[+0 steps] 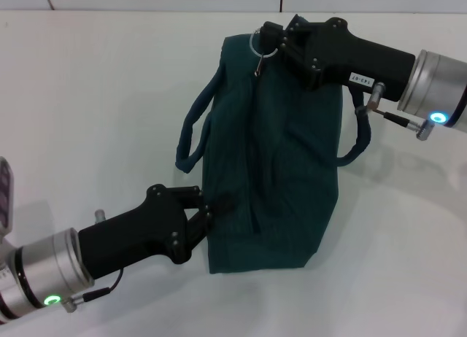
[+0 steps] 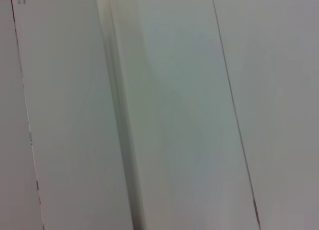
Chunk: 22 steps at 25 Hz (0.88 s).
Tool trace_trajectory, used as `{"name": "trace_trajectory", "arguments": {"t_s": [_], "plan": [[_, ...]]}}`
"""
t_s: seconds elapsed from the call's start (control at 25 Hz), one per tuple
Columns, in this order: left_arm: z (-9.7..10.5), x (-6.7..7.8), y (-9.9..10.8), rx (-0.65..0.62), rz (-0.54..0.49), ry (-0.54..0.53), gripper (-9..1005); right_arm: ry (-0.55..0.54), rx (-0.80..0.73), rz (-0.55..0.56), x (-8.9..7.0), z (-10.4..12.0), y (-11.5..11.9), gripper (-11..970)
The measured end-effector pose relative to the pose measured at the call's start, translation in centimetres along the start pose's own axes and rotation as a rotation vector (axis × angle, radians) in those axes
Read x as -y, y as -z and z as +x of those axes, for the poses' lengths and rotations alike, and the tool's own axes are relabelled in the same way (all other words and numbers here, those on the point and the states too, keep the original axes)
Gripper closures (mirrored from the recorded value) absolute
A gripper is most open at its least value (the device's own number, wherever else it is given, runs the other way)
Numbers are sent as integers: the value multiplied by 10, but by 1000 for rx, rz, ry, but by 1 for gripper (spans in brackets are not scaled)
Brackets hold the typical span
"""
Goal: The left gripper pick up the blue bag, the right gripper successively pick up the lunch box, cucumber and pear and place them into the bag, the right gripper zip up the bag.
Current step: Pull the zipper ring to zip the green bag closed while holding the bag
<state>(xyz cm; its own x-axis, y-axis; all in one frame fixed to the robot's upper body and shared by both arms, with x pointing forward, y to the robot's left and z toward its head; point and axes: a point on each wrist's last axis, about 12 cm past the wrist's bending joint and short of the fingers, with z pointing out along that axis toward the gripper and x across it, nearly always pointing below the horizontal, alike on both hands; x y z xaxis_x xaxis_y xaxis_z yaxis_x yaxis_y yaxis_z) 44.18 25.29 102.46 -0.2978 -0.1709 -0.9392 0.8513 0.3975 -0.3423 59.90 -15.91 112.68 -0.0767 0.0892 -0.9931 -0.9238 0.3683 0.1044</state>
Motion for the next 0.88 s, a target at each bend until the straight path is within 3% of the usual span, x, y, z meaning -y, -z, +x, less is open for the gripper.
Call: {"name": "trace_trajectory", "arguments": {"t_s": [0.88], "plan": [[4, 9, 1, -17, 62, -21, 928, 9, 13, -8, -1, -1, -1, 949]]}}
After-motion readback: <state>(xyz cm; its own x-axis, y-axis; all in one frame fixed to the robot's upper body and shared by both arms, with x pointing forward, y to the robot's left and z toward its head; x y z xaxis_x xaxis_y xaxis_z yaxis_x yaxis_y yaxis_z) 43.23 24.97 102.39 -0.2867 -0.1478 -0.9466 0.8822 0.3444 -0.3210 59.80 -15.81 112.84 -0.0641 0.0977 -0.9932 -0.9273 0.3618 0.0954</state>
